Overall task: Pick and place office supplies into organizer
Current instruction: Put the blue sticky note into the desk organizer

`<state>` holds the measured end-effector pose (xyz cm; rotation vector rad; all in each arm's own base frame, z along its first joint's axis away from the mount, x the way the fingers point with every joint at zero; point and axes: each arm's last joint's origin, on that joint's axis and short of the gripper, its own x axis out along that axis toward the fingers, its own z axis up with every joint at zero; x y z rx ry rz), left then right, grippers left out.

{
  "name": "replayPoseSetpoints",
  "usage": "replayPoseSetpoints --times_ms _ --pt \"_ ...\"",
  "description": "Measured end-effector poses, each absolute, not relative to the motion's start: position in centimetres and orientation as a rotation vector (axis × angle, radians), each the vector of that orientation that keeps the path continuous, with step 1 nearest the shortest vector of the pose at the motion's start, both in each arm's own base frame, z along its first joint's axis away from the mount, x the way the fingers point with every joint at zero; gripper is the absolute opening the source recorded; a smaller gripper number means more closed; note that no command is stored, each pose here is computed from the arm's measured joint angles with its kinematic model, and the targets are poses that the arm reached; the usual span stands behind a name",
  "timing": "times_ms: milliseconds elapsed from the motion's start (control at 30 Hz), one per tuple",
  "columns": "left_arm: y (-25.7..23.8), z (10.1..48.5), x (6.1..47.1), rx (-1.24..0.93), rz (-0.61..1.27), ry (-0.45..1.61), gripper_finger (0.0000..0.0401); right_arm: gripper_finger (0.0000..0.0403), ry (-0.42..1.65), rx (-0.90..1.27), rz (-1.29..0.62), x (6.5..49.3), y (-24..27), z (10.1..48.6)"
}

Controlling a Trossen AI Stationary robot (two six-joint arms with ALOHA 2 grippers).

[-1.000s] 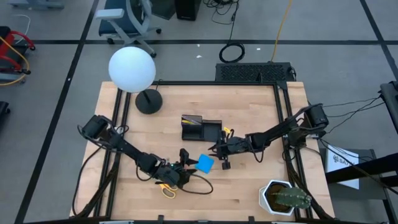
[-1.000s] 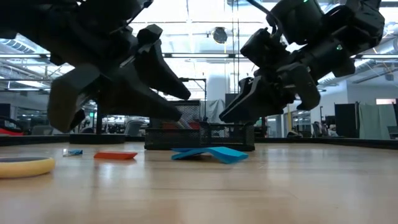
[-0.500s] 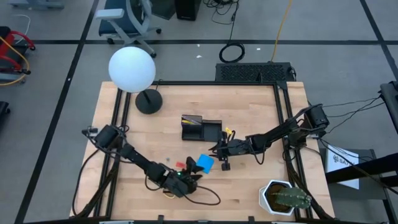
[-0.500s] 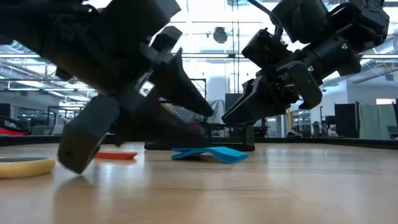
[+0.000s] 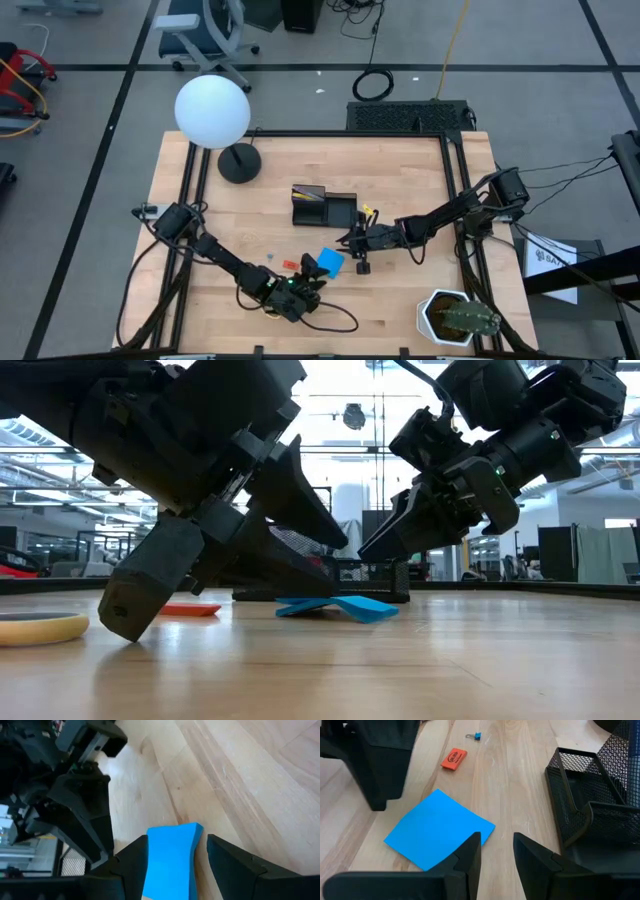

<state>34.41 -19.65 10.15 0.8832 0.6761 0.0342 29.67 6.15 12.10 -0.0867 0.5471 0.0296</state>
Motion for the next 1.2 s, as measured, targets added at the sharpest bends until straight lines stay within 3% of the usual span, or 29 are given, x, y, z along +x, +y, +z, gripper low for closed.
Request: replayPoseSetpoints --times_ms 400,1200 --pt "-19.6 12.4 35.7 0.911 -0.069 0.944 0.0146 0.0105 0.555 -0.090 0.033 29.6 6.2 12.0" --pt "-18.2 13.1 37.1 0.827 -0.069 0.937 0.0145 0.0105 0.568 -0.085 0.031 29.5 6.2 11.9"
